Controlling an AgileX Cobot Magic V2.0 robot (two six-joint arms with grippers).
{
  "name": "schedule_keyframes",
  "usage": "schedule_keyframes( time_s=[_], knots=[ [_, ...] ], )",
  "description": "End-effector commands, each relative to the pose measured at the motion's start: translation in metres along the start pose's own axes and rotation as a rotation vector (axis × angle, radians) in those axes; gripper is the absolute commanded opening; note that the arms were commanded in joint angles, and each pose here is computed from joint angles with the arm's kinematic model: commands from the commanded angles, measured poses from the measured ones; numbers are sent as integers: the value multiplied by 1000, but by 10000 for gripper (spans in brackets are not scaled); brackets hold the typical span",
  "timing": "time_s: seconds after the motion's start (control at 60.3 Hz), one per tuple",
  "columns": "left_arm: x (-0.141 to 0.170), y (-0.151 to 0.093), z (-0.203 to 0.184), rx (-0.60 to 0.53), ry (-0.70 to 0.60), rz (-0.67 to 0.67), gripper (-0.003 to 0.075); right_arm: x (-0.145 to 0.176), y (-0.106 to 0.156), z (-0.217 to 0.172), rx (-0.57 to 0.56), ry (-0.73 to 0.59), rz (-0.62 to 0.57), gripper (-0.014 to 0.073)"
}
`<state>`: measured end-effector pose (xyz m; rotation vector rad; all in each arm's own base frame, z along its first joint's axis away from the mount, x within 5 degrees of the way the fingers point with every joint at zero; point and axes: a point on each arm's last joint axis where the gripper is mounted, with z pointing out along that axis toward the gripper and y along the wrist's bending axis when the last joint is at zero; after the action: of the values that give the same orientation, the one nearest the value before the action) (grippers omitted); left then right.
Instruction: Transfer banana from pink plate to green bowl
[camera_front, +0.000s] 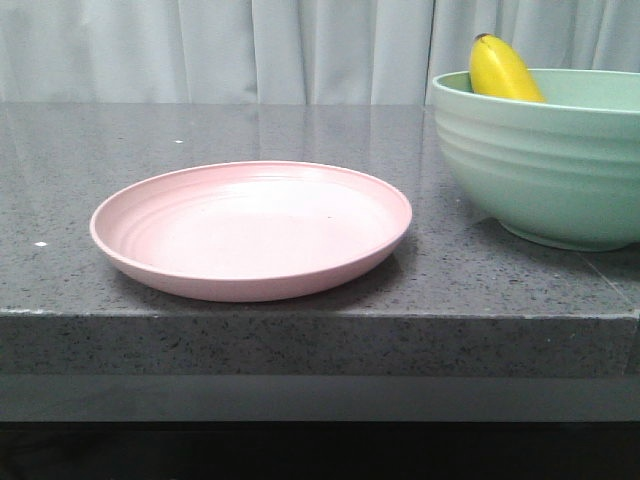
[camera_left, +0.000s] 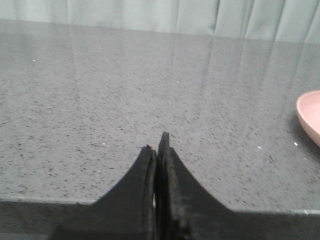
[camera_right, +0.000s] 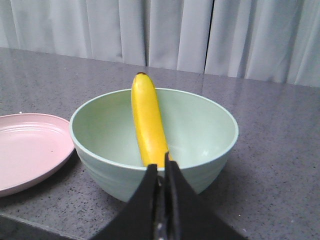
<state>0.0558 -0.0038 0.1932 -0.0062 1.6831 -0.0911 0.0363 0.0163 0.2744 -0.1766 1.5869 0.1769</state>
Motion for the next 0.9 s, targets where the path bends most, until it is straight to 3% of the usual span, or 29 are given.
schedule_keyframes(
  time_s=[0.0,0.879],
  knots=[
    [-8,2,-2,-25,-115,-18,-20,-13,-2,-1,23,-76,-2,-61],
    [-8,2,-2,-38,-116,-19,-20,-13,-2,-1,22,-75,-2,-61]
  ],
)
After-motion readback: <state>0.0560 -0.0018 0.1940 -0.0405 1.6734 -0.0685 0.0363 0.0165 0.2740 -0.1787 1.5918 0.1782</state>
